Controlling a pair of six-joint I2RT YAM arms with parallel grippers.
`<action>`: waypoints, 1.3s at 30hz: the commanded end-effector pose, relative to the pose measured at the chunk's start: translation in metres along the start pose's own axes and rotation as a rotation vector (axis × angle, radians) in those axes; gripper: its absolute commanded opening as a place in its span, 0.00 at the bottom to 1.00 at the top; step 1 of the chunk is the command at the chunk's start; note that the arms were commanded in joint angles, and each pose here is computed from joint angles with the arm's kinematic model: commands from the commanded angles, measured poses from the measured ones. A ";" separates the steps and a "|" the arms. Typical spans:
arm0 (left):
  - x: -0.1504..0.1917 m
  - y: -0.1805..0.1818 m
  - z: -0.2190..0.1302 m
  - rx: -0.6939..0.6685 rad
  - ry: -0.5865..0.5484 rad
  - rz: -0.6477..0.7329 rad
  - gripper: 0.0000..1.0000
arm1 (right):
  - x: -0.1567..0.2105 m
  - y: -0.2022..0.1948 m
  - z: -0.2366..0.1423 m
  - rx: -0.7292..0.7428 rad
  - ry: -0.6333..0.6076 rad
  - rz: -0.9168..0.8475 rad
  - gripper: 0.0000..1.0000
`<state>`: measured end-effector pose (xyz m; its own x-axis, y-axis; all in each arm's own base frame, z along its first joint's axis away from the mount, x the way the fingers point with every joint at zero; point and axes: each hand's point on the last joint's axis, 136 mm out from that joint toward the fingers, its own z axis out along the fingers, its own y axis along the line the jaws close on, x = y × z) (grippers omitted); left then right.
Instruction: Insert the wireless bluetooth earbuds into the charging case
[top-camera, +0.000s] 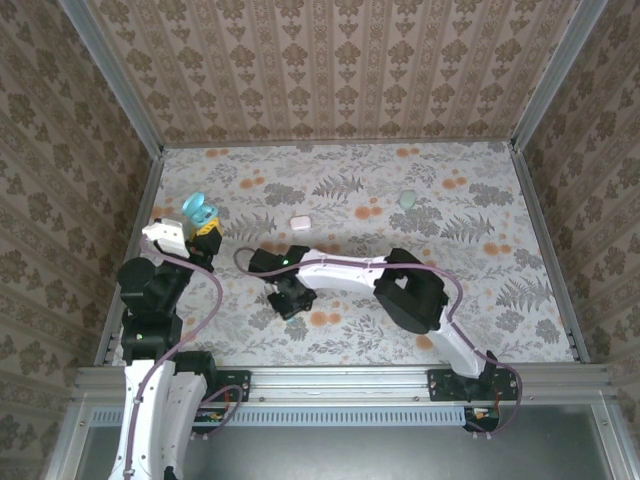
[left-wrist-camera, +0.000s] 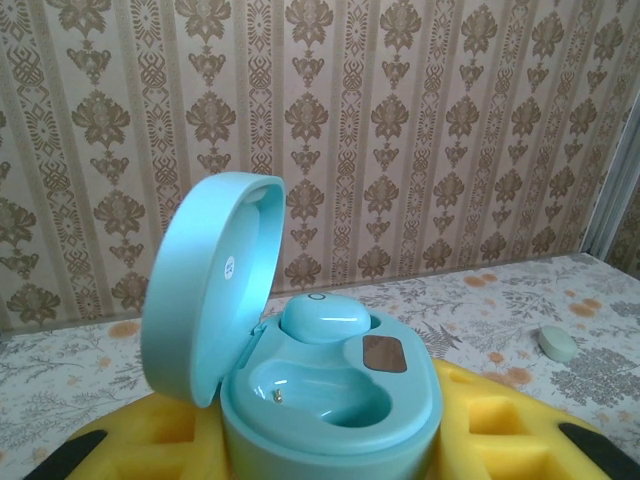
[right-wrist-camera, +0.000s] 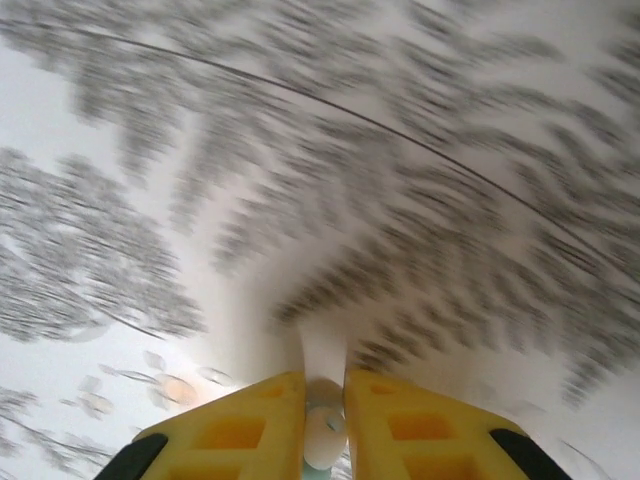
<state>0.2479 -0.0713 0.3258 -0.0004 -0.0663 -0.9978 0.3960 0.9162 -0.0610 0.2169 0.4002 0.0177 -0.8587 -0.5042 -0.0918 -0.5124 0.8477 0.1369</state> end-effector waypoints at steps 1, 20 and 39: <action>-0.019 -0.002 -0.002 0.009 -0.047 -0.010 0.35 | -0.002 -0.040 -0.017 0.035 -0.048 0.131 0.21; -0.013 -0.007 0.008 0.060 -0.030 -0.053 0.35 | 0.038 -0.106 -0.046 -0.012 -0.082 0.413 0.37; -0.015 -0.010 0.005 0.069 -0.030 -0.054 0.35 | 0.021 -0.070 -0.028 -0.149 0.025 -0.149 0.45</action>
<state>0.2554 -0.0801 0.3200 -0.0515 -0.1107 -0.9925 0.4410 0.8892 -0.1221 0.2439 0.3294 0.0357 -0.8102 -0.5690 -0.1407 -0.5850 0.7706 0.2530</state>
